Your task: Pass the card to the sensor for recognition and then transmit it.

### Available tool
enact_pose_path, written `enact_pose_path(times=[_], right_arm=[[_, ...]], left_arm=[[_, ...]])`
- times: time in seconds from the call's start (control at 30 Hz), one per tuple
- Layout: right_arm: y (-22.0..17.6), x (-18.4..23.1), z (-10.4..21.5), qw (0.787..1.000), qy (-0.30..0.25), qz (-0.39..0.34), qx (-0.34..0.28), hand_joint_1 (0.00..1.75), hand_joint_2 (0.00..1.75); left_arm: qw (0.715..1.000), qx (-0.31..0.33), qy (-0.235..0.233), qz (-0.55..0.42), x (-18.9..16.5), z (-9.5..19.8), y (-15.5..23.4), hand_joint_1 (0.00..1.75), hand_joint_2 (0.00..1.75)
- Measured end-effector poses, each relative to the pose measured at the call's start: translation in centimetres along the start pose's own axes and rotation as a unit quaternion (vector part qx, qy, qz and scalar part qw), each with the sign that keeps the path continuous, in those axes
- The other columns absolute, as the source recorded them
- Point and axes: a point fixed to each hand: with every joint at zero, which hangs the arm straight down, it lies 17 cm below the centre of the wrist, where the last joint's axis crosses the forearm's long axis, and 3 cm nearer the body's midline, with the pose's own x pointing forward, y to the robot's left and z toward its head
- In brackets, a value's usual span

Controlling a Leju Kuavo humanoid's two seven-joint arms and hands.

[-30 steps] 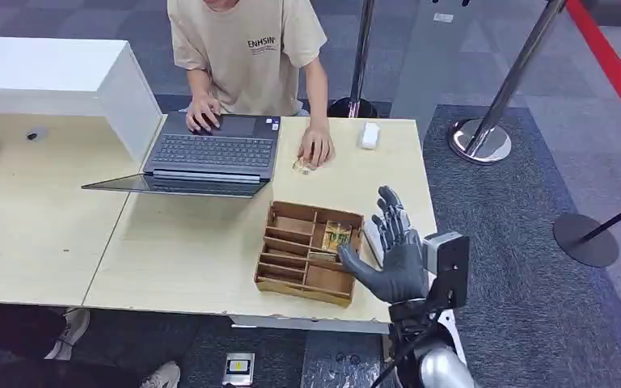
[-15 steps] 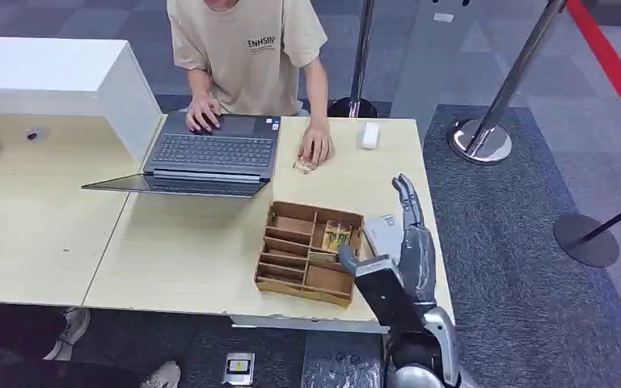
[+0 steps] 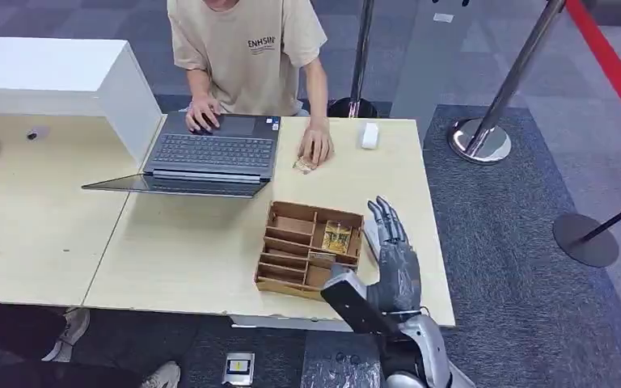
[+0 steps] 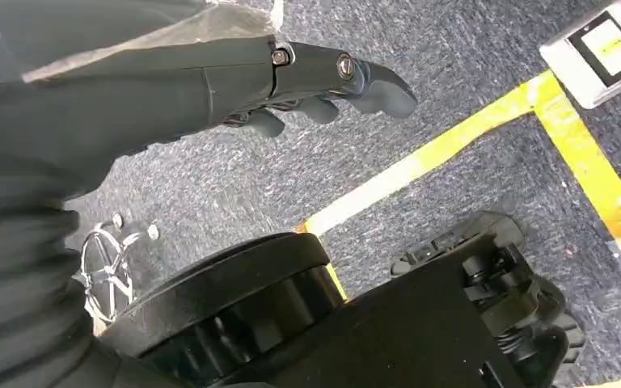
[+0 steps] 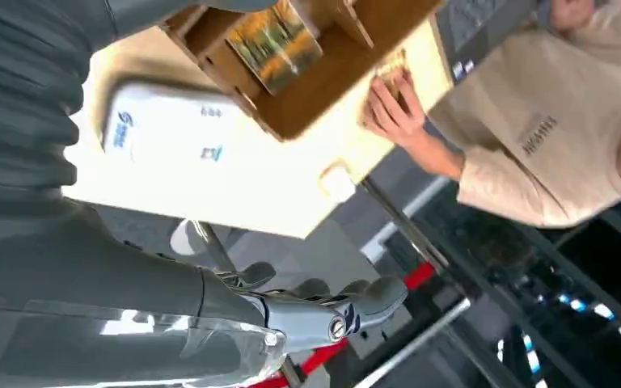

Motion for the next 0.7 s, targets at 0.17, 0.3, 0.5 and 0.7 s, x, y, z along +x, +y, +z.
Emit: enact_pose_path(times=[0.17,0.3,0.5,0.7], right_arm=[[2.1,0.5,-0.5,0.999,-0.014,-0.014,0.027,0.0,1.75],[3.1,1.9,-1.7,0.999,-0.025,-0.031,0.031,0.0,1.75],[4.9,2.9,-2.3,0.998,-0.028,-0.045,0.034,0.0,1.75],[6.6,2.9,-2.3,0.998,-0.032,-0.038,0.047,0.0,1.75]], left_arm=[[1.0,0.0,-0.004,-0.007,0.1,0.0,0.0,0.0,1.75],[1.0,-0.001,-0.01,-0.011,0.4,0.0,0.0,0.0,1.75],[1.0,-0.003,-0.015,-0.015,0.6,0.0,-0.1,0.0,1.75],[1.0,-0.009,-0.016,-0.019,0.6,0.1,-0.4,0.0,1.75]])
